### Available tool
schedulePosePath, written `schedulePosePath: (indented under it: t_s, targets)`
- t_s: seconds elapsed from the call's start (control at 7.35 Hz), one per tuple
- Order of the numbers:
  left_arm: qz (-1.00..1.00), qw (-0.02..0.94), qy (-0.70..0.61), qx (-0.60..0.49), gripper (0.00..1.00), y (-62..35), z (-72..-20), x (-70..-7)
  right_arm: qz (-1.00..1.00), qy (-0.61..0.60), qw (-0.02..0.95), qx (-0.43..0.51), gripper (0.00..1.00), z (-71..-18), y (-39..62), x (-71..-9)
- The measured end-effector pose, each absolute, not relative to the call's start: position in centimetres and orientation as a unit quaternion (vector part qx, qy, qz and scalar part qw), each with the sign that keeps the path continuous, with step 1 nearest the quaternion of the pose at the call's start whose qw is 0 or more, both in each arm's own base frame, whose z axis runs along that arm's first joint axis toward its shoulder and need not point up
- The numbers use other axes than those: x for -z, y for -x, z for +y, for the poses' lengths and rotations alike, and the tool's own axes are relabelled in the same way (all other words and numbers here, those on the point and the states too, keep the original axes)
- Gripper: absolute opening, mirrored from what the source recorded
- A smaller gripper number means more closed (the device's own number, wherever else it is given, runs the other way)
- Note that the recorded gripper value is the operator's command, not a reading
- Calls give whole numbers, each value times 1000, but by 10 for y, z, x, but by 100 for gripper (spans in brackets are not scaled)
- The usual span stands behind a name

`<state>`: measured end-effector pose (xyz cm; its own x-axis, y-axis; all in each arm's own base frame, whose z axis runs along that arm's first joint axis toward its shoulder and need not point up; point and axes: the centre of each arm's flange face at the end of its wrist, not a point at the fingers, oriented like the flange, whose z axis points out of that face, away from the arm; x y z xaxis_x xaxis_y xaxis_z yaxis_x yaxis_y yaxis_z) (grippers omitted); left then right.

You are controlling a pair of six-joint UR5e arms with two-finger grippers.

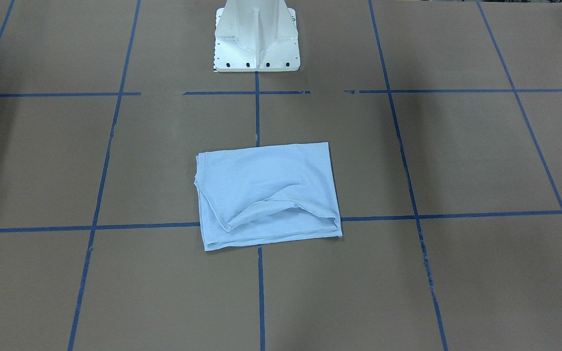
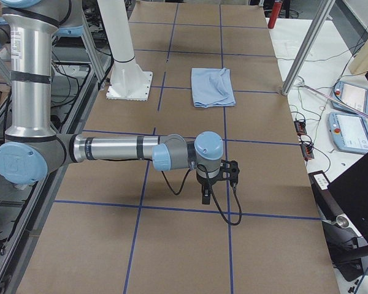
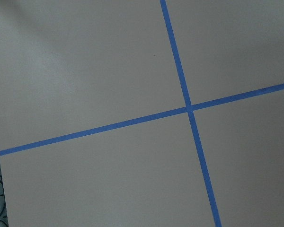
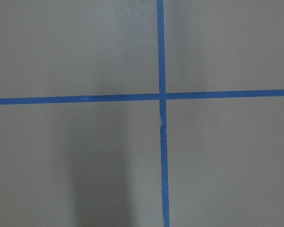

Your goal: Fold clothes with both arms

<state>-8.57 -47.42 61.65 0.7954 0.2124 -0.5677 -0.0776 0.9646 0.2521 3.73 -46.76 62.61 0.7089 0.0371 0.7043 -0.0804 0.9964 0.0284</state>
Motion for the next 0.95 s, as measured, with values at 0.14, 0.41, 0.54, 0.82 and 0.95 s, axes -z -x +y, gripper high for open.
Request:
schedulePosePath:
  t_s: [0.14, 0.41, 0.54, 0.82, 0.95]
  targets:
    - [313, 942, -103, -69, 100, 85, -472, -619, -380, -30, 924, -32, 100, -467, -37, -630]
    - [333, 939, -77, -24, 100, 83, -464, -629, -381, -31, 924, -33, 100, -467, -37, -632]
    - [339, 938, -68, -10, 100, 82, -461, -632, -381, -30, 923, -34, 100, -466, -37, -632]
    - [343, 937, -62, -2, 100, 81, -459, -635, -384, -29, 922, -34, 100, -466, -37, -632]
    - [343, 937, -61, -2, 100, 81, -459, -636, -385, -30, 922, -34, 100, -466, -37, -631]
